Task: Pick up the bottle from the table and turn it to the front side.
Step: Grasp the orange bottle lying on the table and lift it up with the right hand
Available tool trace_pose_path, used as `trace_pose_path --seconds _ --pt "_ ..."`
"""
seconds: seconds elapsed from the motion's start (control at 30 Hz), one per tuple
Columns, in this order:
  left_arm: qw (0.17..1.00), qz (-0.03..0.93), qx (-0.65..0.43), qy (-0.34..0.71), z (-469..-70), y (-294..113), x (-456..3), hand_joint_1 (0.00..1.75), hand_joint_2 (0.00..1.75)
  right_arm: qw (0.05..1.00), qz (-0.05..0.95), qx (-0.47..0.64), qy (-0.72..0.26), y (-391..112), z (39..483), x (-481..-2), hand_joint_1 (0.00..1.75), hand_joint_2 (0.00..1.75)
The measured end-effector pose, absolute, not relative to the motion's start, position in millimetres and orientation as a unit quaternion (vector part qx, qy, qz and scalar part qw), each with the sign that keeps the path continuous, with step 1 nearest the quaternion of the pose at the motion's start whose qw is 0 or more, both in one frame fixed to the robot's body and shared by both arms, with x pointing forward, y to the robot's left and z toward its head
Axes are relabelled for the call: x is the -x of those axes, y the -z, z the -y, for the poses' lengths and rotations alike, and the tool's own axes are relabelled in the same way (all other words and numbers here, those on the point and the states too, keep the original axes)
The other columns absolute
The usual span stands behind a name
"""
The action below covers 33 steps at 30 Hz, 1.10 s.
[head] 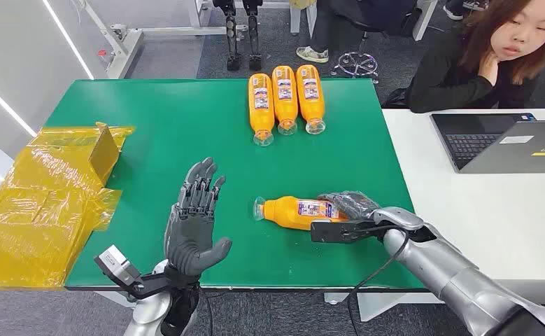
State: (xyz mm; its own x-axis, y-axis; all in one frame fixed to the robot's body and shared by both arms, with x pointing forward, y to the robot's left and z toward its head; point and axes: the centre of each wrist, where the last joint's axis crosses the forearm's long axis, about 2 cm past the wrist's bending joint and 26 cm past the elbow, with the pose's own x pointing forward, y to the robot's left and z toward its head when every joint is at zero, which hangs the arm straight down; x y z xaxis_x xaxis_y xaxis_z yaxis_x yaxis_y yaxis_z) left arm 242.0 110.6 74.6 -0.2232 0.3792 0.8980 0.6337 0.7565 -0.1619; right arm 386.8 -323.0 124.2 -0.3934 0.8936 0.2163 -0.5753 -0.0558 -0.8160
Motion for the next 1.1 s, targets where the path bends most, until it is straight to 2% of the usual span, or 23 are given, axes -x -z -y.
trace_pose_path --seconds 0.2,0.6,0.9,1.1 --pt "0.536 0.774 0.317 0.119 -111.6 -73.3 -235.2 0.00 1.75 0.500 0.468 0.197 -0.702 -134.4 322.6 -395.4 1.75 1.75" --pt "0.542 0.780 0.292 0.112 -117.5 -69.6 -223.7 0.00 1.75 0.446 0.569 0.268 -0.636 -161.7 319.5 -393.4 1.75 1.75" --pt "0.545 0.779 0.288 0.112 -117.6 -69.6 -222.1 0.00 1.75 0.406 0.617 0.322 -0.592 -145.6 328.2 -338.0 1.75 1.75" --pt "0.545 0.778 0.290 0.112 -115.3 -70.9 -222.3 0.00 1.75 0.347 0.665 0.346 -0.564 -124.7 315.7 -280.8 1.75 1.75"
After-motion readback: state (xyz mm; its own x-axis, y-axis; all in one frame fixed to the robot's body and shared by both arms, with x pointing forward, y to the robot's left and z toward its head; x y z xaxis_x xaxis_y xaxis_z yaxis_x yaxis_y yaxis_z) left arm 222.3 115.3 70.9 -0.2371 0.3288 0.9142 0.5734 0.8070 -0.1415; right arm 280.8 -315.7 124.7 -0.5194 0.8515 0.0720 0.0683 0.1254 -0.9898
